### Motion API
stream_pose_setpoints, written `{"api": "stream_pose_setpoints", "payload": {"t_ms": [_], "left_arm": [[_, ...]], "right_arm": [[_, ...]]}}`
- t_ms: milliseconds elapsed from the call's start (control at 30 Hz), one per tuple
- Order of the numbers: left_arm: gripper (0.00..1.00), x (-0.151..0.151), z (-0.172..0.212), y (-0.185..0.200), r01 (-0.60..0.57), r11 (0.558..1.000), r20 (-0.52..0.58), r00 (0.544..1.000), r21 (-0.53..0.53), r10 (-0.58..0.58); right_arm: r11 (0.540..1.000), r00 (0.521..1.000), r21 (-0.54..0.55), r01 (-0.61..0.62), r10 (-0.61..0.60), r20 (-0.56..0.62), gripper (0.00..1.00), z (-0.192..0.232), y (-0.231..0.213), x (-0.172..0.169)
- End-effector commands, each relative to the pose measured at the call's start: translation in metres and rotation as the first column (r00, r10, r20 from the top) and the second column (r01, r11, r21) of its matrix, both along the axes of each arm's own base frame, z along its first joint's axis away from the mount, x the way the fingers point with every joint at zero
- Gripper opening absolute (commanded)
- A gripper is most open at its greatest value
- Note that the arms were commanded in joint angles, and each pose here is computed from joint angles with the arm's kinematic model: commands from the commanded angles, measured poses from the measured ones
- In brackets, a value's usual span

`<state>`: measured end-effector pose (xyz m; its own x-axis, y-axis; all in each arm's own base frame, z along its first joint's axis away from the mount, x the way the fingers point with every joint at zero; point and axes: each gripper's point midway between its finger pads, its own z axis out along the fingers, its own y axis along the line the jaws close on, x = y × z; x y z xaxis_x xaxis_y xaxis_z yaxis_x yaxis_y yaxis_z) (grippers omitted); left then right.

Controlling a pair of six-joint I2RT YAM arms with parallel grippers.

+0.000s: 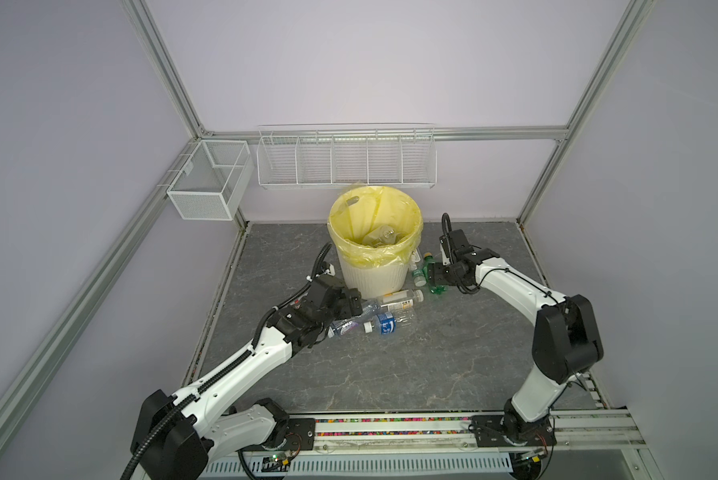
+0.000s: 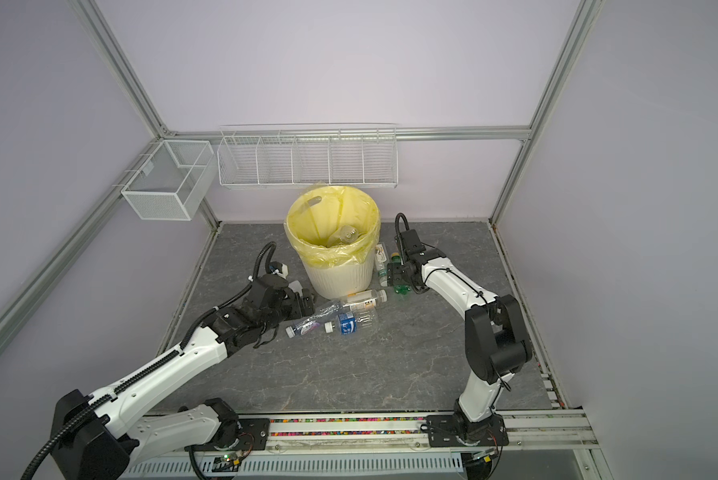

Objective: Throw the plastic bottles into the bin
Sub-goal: 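Draw the left gripper back while the right gripper reaches for the green bottle, then close the right gripper around the green yellow-capped soda bottle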

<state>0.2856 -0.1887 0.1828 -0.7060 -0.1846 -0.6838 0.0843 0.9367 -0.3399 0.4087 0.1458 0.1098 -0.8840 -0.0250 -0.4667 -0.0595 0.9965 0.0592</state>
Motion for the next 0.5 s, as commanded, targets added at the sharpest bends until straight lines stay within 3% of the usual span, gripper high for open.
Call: {"api": "stream_pose_setpoints", "payload": {"t_ms": [0, 167, 467], "left_arm": [[0.99, 0.004, 0.008, 0.008, -0.058, 0.998, 0.024, 0.998, -0.024, 0.058], [0.99, 0.007, 0.010, 0.004, -0.055, 0.997, 0.041, 0.998, -0.049, 0.057], [0.99, 0.006, 0.011, 0.001, -0.058, 0.995, 0.041, 0.997, -0.086, 0.061]], "right_arm": [[1.000, 1.000, 0.001, -0.030, 0.030, 0.005, 0.89, -0.003, 0.000, 0.012], [0.999, 1.000, 0.035, -0.014, 0.015, -0.018, 0.89, -0.016, -0.002, 0.025], [1.000, 0.997, -0.017, -0.002, 0.001, -0.078, 0.90, -0.039, -0.008, 0.038]]}}
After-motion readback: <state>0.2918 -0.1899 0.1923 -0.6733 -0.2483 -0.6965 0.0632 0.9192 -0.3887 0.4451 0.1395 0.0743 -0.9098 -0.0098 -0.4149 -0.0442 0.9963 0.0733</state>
